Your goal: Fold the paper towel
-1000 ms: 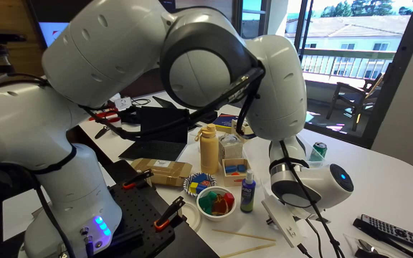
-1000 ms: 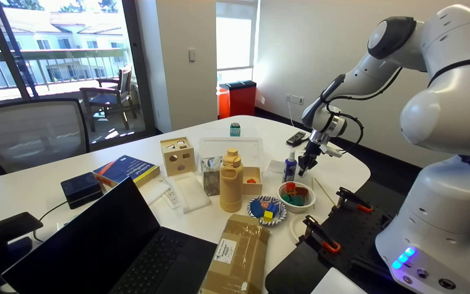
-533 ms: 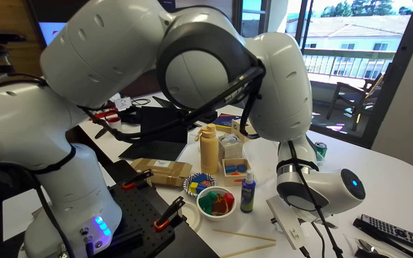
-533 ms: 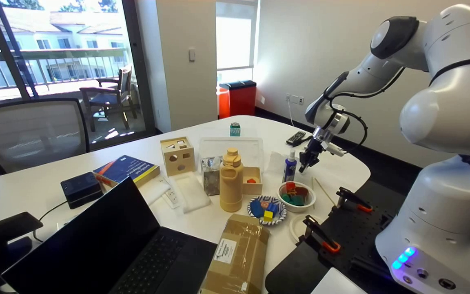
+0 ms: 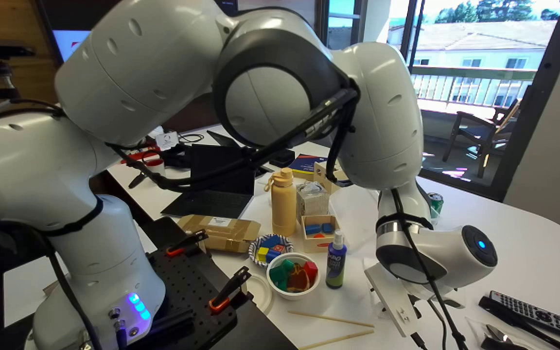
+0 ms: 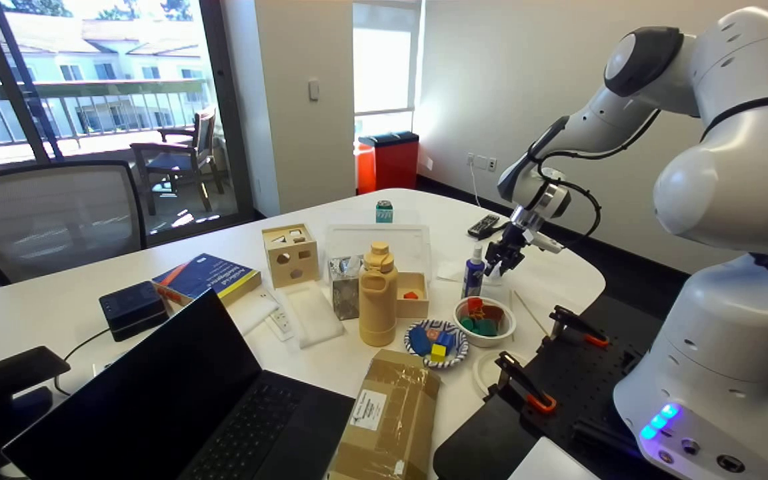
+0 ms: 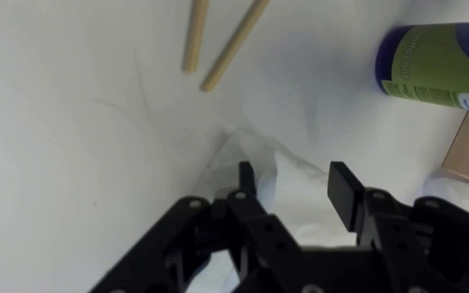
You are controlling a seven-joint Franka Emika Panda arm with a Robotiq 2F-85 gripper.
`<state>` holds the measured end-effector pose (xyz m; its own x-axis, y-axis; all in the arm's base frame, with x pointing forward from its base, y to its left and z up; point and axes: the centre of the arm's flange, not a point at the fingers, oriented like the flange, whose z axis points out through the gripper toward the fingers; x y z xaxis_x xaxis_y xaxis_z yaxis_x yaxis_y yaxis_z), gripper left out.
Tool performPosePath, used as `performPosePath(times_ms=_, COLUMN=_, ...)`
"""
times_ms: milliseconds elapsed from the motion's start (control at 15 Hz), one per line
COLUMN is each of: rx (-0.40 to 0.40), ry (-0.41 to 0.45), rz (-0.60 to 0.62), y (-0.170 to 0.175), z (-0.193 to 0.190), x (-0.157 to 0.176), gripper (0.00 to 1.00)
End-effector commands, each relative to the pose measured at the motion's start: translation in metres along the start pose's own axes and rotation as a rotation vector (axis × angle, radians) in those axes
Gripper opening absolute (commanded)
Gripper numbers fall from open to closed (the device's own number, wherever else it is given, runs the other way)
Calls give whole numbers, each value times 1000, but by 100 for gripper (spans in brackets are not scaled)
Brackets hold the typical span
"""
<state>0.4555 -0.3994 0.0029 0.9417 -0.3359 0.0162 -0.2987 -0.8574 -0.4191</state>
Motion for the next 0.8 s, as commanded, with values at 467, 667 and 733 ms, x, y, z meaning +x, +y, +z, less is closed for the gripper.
performPosePath(times_ms=467, rx=-256, ry=89, rz=70, y=-19, z=-54, x=0, gripper=100)
performPosePath(times_ms=667, rx=-239, ry=35, rz=105, y=-11, z=-35, x=-1, gripper=100)
performPosePath(times_ms=733, rx=-227, ry=16, rz=125, y=-7, z=-27, x=-1, gripper=100)
